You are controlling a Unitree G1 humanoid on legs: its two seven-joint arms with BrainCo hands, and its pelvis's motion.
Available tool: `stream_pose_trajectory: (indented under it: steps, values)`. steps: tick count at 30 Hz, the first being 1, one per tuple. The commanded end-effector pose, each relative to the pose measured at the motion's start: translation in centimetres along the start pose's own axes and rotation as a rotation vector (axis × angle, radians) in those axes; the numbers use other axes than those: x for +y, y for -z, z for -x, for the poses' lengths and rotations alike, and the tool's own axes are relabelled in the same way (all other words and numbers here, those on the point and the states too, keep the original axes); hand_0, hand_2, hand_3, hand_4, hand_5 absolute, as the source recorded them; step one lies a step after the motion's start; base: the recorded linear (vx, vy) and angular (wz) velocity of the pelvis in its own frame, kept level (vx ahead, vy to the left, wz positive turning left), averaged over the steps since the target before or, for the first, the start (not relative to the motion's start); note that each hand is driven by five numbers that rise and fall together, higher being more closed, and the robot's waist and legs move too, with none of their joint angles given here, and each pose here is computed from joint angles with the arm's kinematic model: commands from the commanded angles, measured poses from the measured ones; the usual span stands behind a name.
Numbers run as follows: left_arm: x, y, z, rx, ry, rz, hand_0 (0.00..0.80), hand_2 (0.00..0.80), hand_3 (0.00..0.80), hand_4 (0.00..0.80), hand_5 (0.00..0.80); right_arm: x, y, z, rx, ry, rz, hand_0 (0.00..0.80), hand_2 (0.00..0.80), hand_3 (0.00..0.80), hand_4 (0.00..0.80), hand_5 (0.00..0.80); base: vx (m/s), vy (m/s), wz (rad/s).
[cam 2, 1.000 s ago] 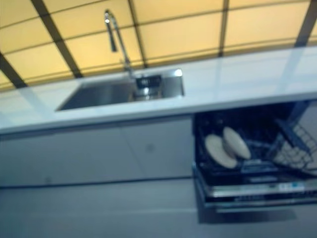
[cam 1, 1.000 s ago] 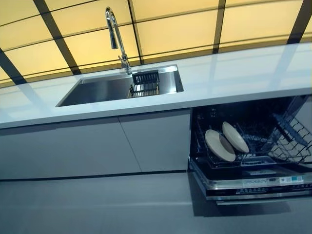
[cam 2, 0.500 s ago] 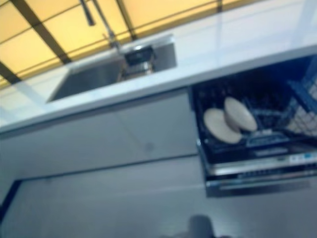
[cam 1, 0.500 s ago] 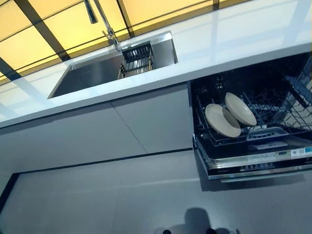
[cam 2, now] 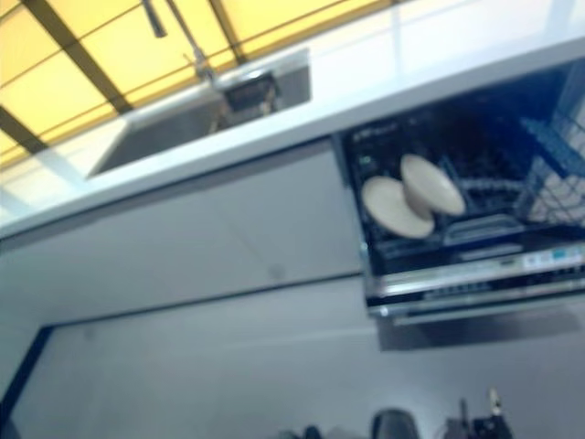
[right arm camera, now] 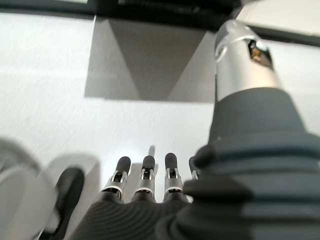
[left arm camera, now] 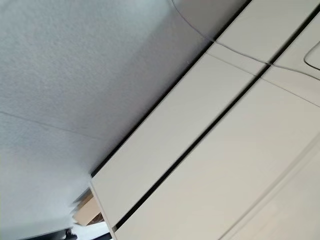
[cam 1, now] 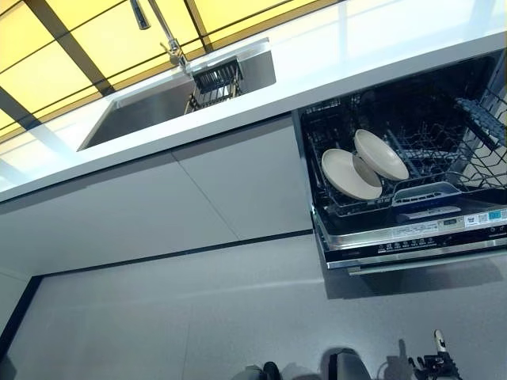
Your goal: Take plates into dishwasher
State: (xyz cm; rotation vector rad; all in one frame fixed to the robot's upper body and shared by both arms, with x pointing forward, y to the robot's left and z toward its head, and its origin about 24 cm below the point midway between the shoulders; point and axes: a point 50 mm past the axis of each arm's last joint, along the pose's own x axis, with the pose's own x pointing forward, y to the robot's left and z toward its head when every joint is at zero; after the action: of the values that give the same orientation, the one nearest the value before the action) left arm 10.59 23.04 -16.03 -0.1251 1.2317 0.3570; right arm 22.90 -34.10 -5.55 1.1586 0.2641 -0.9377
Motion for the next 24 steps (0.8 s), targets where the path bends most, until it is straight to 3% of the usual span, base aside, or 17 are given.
stream_pose_trajectory:
  steps: [1, 15, 24]
  values:
    - [1.8, 0.8, 0.2, 0.021, -0.046, -0.042, 0.000, 0.000, 0.000, 0.000, 0.000, 4.0, -1.9, -0.1, -0.077, -0.142, -0.059, 0.000, 0.000, 0.000, 0.000, 0.000, -0.010, -0.038, 0.06]
    - [2.3, 2.2, 0.4, 0.057, -0.047, -0.036, 0.000, 0.000, 0.000, 0.000, 0.000, 13.8, -4.0, 1.3, -0.111, -0.500, 0.016, 0.000, 0.000, 0.000, 0.000, 0.000, 0.029, -0.006, 0.05]
    - [3.2, 3.0, 0.6, 0.082, -0.068, 0.009, 0.000, 0.000, 0.000, 0.000, 0.000, 21.3, -5.0, 4.1, -0.176, -0.714, 0.000, 0.000, 0.000, 0.000, 0.000, 0.000, 0.043, -0.020, 0.04]
